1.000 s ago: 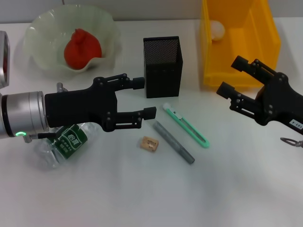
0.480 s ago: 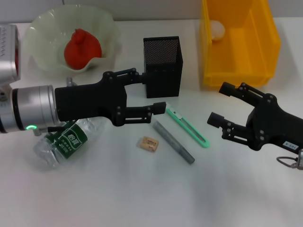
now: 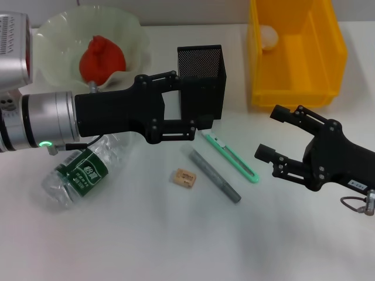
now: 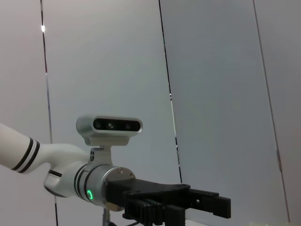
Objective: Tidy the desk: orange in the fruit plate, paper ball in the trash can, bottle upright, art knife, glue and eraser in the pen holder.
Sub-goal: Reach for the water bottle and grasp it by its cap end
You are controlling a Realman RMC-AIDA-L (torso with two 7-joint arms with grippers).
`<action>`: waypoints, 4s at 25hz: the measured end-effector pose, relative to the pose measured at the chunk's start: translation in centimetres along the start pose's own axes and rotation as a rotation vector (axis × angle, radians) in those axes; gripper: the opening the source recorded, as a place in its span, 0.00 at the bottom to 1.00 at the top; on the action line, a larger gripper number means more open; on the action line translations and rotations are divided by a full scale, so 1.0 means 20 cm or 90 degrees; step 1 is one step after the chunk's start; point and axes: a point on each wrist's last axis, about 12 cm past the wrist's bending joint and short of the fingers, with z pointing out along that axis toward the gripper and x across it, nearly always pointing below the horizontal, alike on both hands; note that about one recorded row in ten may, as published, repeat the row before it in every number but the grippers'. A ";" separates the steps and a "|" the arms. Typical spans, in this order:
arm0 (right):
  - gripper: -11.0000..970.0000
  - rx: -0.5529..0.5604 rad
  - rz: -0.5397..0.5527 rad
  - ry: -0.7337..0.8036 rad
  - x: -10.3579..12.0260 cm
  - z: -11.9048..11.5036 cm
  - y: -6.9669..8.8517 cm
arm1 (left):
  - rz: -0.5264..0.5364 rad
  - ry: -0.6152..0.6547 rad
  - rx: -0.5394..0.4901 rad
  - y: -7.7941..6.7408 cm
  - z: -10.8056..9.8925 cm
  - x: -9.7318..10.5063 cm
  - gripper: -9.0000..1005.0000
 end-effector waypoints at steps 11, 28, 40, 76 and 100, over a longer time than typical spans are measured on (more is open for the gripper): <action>0.83 -0.002 0.003 0.005 0.00 0.00 0.00 | -0.009 -0.006 0.011 -0.03 -0.05 0.02 0.80; 0.83 -0.026 -0.007 0.020 0.00 0.01 -0.01 | -0.028 0.002 0.011 -0.06 -0.13 0.05 0.80; 0.83 -0.020 -0.005 0.042 0.01 -0.04 -0.01 | -0.021 0.004 0.008 -0.05 -0.19 0.03 0.80; 0.83 0.007 -0.014 0.164 0.08 0.01 -0.10 | -0.183 0.371 -0.172 0.22 -0.18 -0.30 0.80; 0.83 0.001 -0.017 0.170 0.08 0.01 -0.10 | -0.233 0.578 -0.277 0.29 0.12 -0.27 0.80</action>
